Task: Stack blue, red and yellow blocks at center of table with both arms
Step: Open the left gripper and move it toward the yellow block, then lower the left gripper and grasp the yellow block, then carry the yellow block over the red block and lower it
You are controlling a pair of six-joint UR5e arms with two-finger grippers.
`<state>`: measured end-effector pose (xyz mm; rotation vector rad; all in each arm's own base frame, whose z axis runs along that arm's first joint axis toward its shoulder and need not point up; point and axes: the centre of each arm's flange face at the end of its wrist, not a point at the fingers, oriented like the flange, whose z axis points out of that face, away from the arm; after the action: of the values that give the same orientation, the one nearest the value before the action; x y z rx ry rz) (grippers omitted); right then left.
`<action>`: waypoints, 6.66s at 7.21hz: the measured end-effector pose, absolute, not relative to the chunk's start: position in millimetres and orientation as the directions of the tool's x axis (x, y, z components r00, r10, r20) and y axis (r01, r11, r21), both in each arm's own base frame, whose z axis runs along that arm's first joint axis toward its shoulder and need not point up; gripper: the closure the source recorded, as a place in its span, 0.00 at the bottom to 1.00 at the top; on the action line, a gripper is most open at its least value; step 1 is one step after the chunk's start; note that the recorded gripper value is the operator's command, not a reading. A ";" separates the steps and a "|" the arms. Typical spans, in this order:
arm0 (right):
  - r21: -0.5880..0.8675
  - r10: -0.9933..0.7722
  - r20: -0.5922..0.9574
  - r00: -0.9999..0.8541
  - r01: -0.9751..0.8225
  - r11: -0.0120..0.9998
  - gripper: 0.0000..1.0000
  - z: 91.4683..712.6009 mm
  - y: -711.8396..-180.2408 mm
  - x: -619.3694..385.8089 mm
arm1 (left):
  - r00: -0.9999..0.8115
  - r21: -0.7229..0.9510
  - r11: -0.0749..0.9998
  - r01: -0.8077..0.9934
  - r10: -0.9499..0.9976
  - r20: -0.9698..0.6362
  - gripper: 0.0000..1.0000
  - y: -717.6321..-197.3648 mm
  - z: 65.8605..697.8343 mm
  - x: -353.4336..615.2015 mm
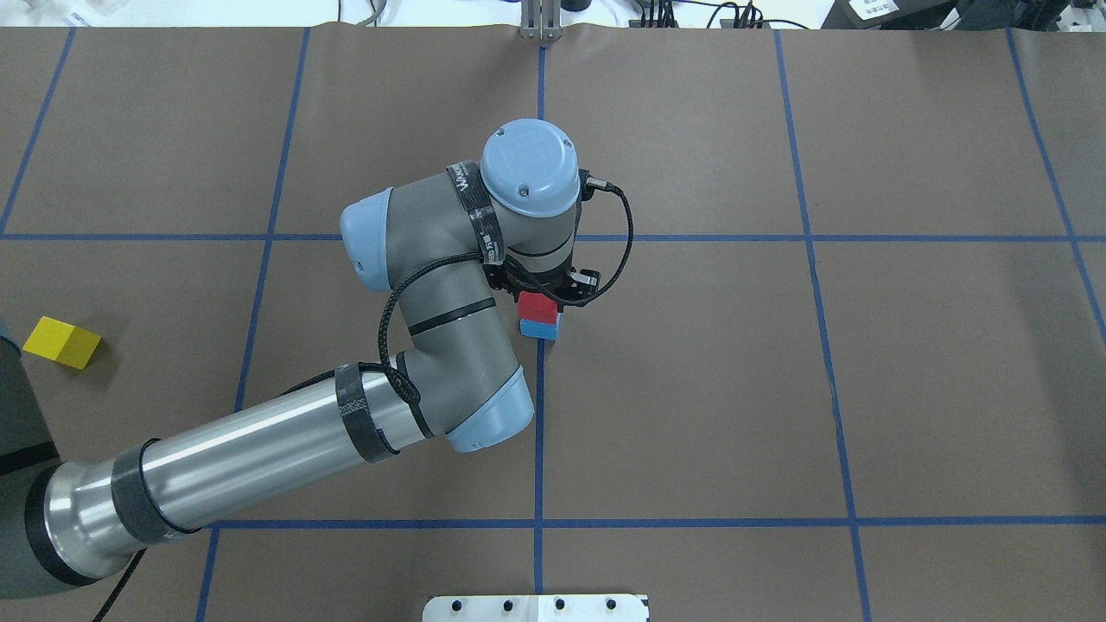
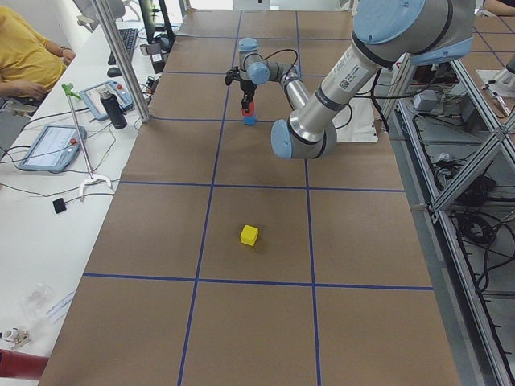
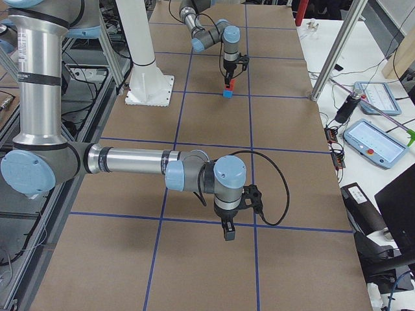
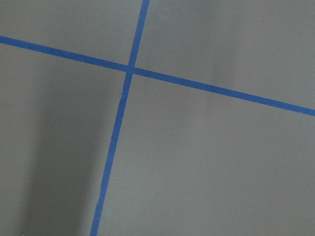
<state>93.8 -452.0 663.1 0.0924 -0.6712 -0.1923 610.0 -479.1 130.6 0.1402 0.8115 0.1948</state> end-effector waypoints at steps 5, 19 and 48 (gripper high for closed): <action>0.149 -0.208 0.608 0.766 0.147 0.978 0.00 662.2 -452.6 93.8 | 0.657 0.211 0.971 -0.109 0.230 -0.718 0.01 -476.6 119.6 597.0; 0.157 -0.210 0.634 0.744 0.142 0.977 0.00 660.2 -451.1 91.0 | 0.687 0.398 0.894 -0.206 0.422 -0.592 0.00 -471.0 585.1 135.1; 0.165 -0.215 0.632 0.745 0.141 0.976 0.00 655.6 -450.9 91.0 | 0.674 0.094 0.995 0.020 0.056 -0.736 1.00 -473.4 87.4 533.4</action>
<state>91.0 -450.9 655.6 0.1092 -0.7044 -0.1954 533.4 -473.4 87.4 0.0971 0.8310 0.0206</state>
